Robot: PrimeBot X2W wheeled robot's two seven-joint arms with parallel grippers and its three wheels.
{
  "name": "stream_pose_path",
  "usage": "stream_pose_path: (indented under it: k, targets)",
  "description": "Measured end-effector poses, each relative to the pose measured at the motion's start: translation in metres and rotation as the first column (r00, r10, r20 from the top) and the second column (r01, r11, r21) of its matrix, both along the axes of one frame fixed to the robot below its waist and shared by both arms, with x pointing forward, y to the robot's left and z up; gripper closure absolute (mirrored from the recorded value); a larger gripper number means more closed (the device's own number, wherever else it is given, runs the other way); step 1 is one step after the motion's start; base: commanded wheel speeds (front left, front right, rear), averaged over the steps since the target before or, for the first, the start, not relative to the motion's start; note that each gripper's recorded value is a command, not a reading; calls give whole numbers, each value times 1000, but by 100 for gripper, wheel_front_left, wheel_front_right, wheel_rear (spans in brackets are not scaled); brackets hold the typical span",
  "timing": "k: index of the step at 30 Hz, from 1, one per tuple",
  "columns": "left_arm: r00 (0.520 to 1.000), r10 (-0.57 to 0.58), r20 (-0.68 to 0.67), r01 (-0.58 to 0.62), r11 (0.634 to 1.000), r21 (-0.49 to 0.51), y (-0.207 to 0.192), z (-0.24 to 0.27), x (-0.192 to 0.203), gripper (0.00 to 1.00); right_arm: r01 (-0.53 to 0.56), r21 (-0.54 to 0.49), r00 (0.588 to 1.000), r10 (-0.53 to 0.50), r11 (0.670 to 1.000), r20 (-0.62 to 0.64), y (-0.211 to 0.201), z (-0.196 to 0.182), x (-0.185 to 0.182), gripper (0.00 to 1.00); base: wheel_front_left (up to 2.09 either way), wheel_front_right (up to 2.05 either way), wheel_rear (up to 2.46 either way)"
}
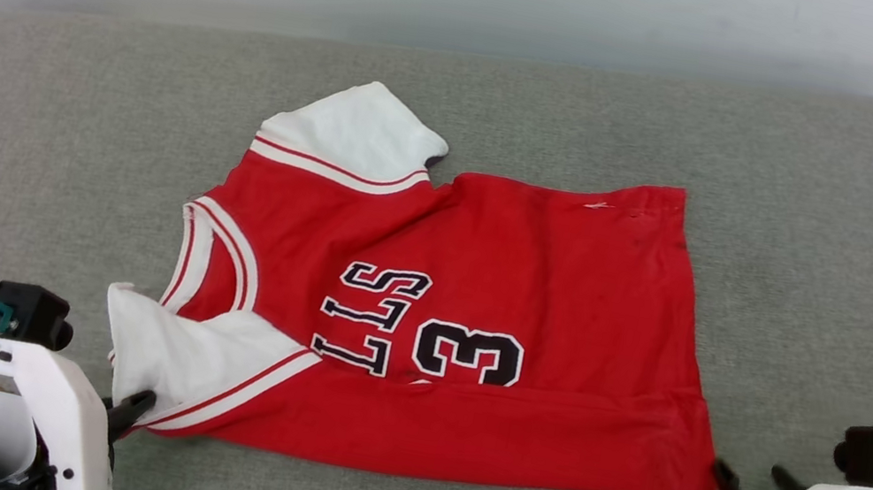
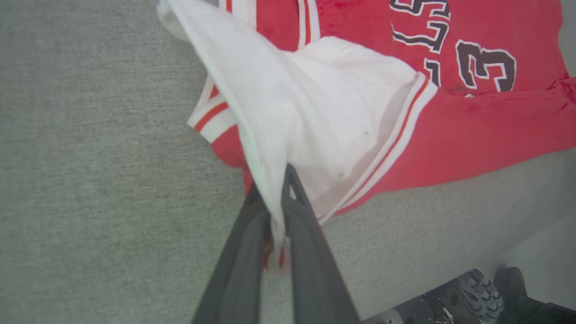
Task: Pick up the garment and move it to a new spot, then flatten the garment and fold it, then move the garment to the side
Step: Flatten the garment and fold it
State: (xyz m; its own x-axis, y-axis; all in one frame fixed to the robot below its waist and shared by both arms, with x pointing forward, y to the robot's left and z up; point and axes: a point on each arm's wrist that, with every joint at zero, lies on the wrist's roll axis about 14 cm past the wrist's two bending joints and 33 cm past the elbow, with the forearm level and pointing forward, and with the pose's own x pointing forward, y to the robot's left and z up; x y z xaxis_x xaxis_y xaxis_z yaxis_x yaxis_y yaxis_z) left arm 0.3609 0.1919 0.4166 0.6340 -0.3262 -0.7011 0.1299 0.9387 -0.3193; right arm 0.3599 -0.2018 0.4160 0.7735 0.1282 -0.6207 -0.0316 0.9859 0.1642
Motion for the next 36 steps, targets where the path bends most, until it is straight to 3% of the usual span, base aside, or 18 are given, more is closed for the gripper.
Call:
stream_pose_path:
  k: [4, 15, 16, 18, 29, 36]
  targets:
    - [999, -8, 32, 7, 1000, 12, 0, 8, 2, 100, -60, 7, 991, 61, 998, -120, 12, -15, -5, 0, 0, 0, 0]
    - [1000, -8, 8, 7, 1000, 12, -2, -3, 6, 100, -153, 72, 946, 167, 986, -278, 47, -50, 6, 2, 0, 0, 0]
    - [1000, -7, 8, 7, 1000, 11, -2, -4, 6, 100, -155, 75, 943, 170, 985, -286, 48, -51, 6, 50, 0, 0, 0]
    - [1000, -3, 7, 3, 1000, 10, -2, -4, 7, 100, -156, 81, 940, 173, 984, -293, 49, -52, 6, 100, 0, 0, 0]
    - [997, 10, 81, -11, 1000, 7, -5, 12, 2, 100, -169, 59, 960, 178, 984, -218, 43, -25, 12, 100, 0, 0, 0]
    - [991, 23, 128, -25, 1000, 8, -8, 29, -18, 100, -180, 58, 967, 187, 982, -176, 42, -6, -3, 100, 0, 0, 0]
